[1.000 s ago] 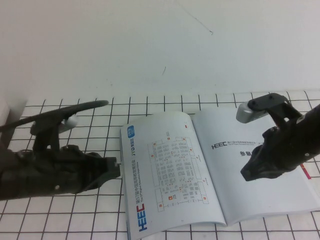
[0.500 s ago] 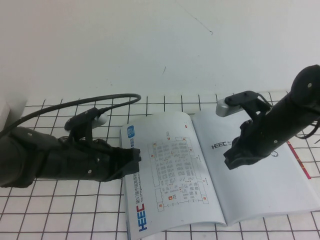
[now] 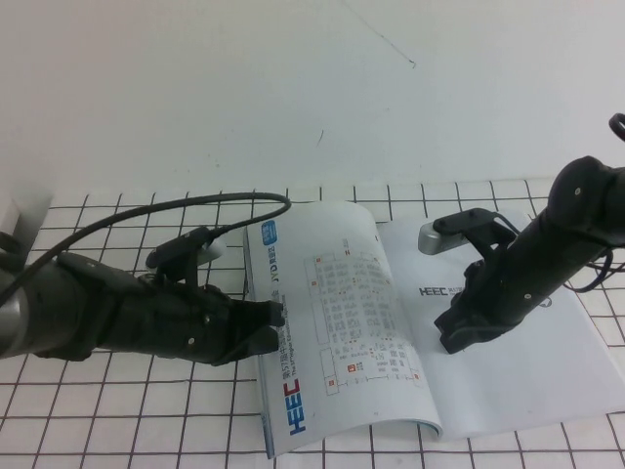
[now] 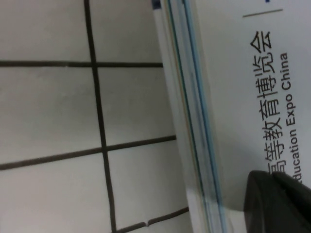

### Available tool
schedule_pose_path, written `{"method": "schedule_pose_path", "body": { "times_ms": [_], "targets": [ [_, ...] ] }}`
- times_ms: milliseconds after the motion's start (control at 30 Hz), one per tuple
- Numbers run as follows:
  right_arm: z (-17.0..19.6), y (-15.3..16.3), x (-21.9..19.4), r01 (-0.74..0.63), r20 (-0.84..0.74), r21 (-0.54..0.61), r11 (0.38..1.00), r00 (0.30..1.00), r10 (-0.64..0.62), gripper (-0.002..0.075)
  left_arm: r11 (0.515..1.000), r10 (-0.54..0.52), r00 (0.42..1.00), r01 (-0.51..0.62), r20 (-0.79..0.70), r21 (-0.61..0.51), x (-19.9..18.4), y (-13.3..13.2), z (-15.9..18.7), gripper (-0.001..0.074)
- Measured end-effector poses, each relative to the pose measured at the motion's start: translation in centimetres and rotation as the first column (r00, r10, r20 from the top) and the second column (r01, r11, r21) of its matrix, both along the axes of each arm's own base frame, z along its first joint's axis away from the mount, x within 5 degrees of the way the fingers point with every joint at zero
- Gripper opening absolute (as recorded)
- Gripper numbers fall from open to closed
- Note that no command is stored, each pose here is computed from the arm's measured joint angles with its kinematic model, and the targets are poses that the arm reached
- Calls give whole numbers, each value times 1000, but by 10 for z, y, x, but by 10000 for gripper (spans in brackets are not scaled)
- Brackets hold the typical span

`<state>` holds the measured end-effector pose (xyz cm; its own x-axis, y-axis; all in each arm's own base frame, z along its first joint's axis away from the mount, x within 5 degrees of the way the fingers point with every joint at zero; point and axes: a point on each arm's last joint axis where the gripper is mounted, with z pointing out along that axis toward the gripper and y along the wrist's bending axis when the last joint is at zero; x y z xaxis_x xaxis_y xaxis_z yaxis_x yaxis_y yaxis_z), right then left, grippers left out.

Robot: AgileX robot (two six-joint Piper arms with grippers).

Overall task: Close book
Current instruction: 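Close the open booklet and leave it lying on the table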

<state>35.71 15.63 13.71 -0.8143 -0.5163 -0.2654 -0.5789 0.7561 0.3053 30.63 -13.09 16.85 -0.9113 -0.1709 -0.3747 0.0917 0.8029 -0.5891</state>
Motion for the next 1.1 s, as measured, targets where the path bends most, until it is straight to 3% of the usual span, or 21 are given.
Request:
{"method": "schedule_pose_path", "body": {
  "times_ms": [533,900,1100],
  "targets": [
    [0,-1,0,-7,3,-14,1000,1000,7,-3,997,-74,995,74,68,0,9,-5,13,-4],
    [0,-1,0,3,-2,-13,1000,1000,-3,-3,999,31,998,-32,58,15,23,40,14,-4],
    [-1,-1,0,-2,-1,-10,1000,1000,2,-3,999,55,998,-55,28,-3,23,42,12,-4]
  ]
}}
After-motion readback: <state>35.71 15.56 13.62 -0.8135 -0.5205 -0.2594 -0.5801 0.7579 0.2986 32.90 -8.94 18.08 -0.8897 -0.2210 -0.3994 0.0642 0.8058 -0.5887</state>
